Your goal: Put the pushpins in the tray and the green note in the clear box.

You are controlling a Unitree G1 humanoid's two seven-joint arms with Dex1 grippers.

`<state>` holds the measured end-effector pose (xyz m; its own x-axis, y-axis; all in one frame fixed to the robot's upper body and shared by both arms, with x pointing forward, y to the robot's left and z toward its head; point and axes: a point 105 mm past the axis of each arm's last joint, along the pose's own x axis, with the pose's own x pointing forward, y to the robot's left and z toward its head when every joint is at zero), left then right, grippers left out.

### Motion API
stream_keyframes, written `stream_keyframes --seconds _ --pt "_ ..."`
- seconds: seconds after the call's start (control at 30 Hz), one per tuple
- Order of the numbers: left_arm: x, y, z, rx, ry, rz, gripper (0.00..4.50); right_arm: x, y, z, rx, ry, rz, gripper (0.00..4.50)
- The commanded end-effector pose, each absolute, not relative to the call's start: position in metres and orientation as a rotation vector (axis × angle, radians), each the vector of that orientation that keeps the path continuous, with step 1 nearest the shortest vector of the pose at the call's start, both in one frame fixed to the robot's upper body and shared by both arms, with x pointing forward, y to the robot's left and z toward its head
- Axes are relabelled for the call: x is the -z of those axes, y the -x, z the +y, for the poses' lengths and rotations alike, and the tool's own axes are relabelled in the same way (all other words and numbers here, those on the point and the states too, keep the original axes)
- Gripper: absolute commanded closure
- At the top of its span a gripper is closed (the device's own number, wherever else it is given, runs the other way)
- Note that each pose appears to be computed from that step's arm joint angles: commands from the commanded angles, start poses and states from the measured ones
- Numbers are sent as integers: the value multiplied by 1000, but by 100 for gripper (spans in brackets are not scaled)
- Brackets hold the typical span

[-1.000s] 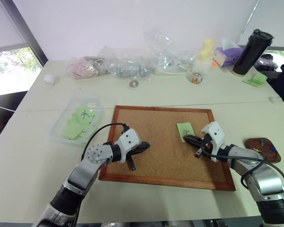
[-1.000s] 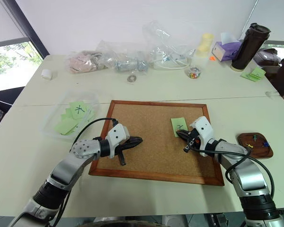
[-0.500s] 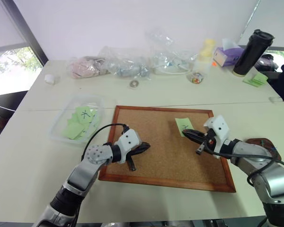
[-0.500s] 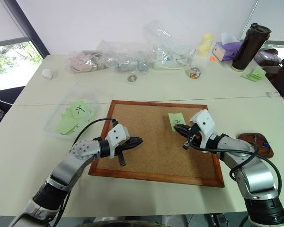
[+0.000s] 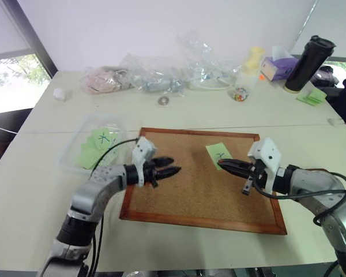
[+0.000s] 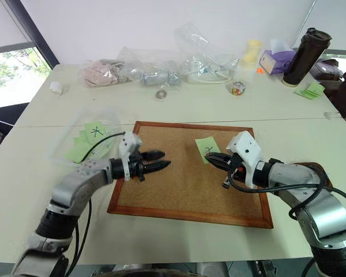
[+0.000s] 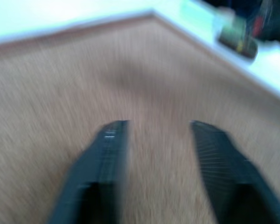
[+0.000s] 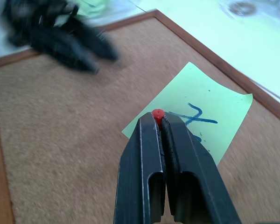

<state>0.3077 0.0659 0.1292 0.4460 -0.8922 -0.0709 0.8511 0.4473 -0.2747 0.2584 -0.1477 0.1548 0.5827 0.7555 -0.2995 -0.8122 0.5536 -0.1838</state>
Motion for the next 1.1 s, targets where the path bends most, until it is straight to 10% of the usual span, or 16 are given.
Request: stream_keyframes --seconds 0.03,0.63,0.97,1.1 --pt "-154 -320 60 1086 424 198 33 -168 -254 -135 -999 373 128 450" --pt "-149 -316 6 1146 849 433 5 -171 -259 -121 -1037 439 80 450" --pt "-143 -312 4 1140 874 468 440 -176 -263 -123 -1016 451 68 450" --pt "-139 -314 8 1112 861 467 446 -179 -264 -125 -1006 461 64 450"
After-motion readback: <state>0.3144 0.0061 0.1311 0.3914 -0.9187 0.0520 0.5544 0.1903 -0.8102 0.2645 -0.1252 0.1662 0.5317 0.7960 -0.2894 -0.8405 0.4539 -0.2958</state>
